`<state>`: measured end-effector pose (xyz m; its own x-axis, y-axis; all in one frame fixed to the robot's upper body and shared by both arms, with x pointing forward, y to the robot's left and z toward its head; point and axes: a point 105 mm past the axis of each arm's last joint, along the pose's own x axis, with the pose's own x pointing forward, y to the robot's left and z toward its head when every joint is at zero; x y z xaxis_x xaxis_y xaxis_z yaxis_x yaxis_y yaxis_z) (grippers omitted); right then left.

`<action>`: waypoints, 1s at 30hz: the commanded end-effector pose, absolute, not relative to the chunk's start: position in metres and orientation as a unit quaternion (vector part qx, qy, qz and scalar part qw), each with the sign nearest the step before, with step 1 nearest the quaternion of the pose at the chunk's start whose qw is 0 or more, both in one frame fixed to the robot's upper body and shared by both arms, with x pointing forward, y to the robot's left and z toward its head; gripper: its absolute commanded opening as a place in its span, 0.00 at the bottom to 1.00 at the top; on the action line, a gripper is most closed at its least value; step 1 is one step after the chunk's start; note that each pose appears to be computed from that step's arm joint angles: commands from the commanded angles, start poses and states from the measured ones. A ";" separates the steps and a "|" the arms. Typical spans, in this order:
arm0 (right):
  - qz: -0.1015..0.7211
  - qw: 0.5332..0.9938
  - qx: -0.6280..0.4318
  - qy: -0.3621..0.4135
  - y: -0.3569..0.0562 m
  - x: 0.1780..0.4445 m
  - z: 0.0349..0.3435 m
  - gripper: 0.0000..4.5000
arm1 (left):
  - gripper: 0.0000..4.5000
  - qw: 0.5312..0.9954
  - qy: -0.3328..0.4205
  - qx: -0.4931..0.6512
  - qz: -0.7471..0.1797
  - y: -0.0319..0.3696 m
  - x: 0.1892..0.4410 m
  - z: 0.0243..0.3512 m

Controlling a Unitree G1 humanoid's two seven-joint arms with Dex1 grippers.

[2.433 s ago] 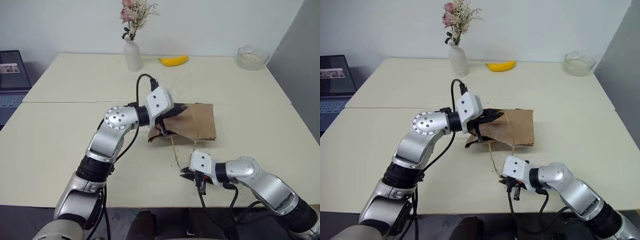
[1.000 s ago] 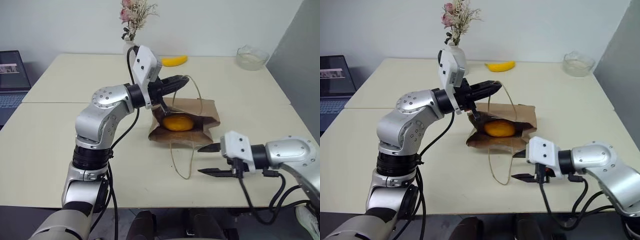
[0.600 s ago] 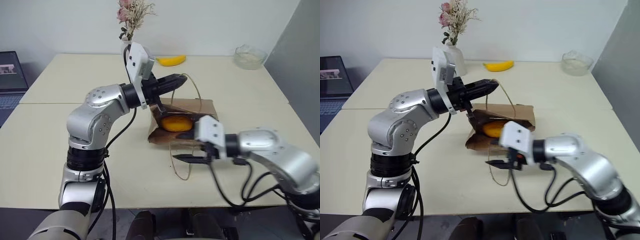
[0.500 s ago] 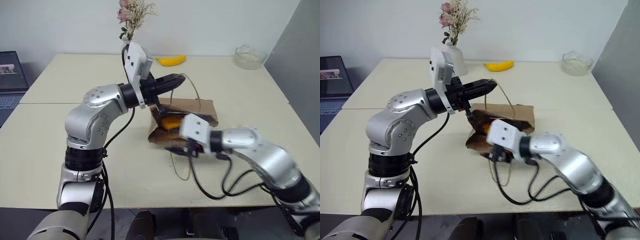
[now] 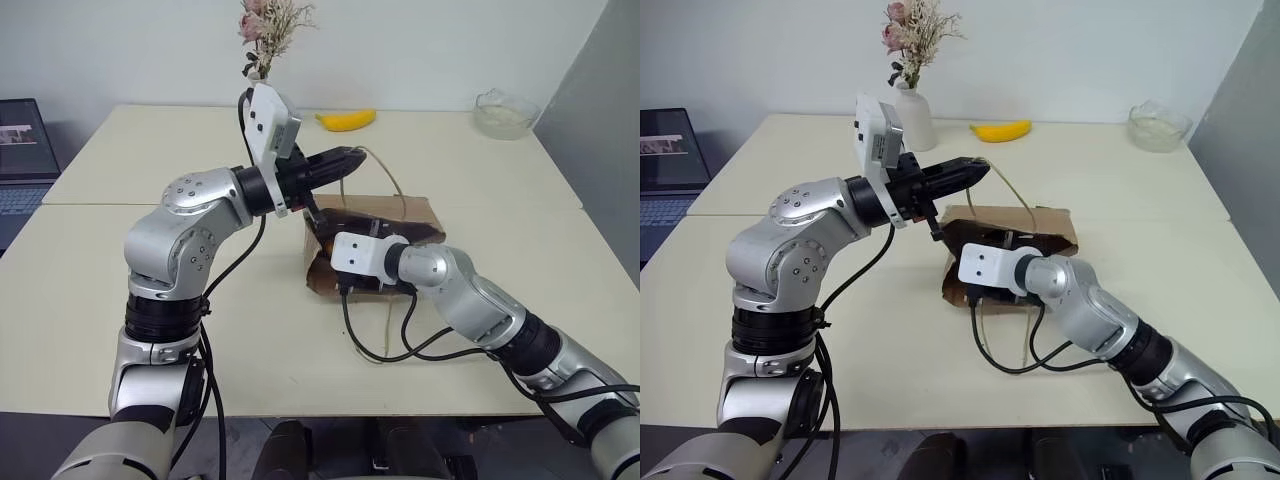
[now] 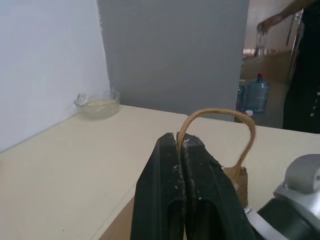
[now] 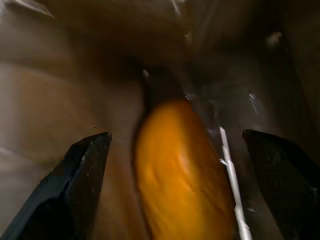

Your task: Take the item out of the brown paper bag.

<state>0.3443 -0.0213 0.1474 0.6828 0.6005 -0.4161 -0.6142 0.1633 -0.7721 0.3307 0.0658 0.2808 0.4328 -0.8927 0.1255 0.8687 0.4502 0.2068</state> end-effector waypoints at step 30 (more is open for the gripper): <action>0.420 0.738 -0.527 -0.021 -0.024 0.348 0.167 0.66 | 0.00 0.861 -0.131 0.088 -0.483 0.080 0.335 0.289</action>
